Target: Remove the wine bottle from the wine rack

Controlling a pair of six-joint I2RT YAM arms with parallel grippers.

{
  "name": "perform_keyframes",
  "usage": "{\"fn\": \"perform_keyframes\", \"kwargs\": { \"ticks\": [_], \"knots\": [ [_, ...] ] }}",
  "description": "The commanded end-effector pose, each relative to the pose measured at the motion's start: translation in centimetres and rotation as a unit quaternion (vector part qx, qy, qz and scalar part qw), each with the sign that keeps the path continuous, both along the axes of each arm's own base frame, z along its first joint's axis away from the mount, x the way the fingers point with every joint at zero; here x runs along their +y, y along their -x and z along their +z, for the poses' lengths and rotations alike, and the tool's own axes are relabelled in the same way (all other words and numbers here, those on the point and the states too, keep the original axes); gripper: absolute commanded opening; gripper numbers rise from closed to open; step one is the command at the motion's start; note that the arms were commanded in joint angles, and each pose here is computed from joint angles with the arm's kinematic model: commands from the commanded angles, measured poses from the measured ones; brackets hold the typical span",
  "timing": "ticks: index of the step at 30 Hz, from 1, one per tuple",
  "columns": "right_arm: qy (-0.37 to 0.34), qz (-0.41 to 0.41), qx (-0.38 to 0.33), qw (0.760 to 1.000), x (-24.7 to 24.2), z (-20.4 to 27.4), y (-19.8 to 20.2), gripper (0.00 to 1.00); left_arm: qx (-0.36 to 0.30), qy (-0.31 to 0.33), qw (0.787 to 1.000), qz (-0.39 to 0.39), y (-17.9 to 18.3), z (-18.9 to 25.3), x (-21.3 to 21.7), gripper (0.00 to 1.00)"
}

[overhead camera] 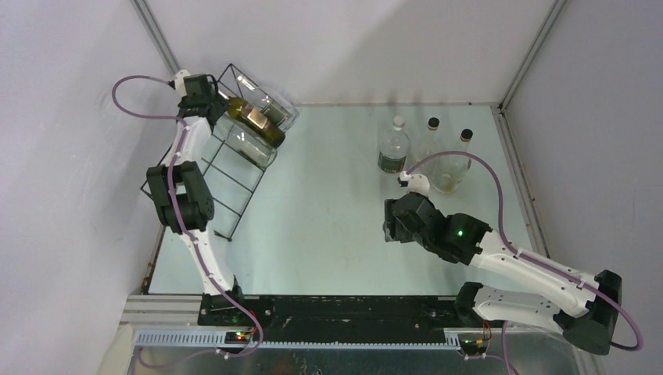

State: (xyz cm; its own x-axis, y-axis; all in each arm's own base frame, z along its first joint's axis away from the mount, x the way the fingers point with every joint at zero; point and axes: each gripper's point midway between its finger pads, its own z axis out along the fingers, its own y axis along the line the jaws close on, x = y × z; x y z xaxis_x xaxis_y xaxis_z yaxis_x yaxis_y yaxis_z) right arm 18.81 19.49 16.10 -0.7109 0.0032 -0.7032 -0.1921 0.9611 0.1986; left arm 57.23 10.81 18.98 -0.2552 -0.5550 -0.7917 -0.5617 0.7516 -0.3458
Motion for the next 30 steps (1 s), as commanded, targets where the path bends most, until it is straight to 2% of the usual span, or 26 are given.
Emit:
{"fn": "perform_keyframes", "kwargs": {
  "ticks": [1, 10, 17, 23, 30],
  "knots": [
    [-0.008, 0.001, -0.012, 1.000, 0.3, 0.5, -0.6, 0.61, -0.034, -0.013, 0.999, 0.032, -1.1, 1.5, 2.5, 0.64],
    [-0.008, 0.004, -0.005, 1.000, 0.6, 0.1, -0.6, 0.61, -0.042, -0.025, 0.998, 0.033, -0.5, 2.3, 2.7, 0.46],
    [-0.004, 0.000, -0.003, 1.000, 0.2, 0.1, -0.5, 0.61, -0.096, -0.033, 0.995, 0.020, 0.5, 5.8, 2.0, 0.23],
    [-0.008, -0.002, -0.001, 1.000, 0.3, 0.1, -0.4, 0.61, -0.116, -0.034, 0.992, 0.017, 1.7, 6.5, 1.4, 0.02],
    [-0.009, -0.001, 0.001, 1.000, 0.1, 0.2, -0.2, 0.61, -0.154, -0.026, 0.988, 0.007, 2.9, 8.1, -0.1, 0.00]
  ]
}}
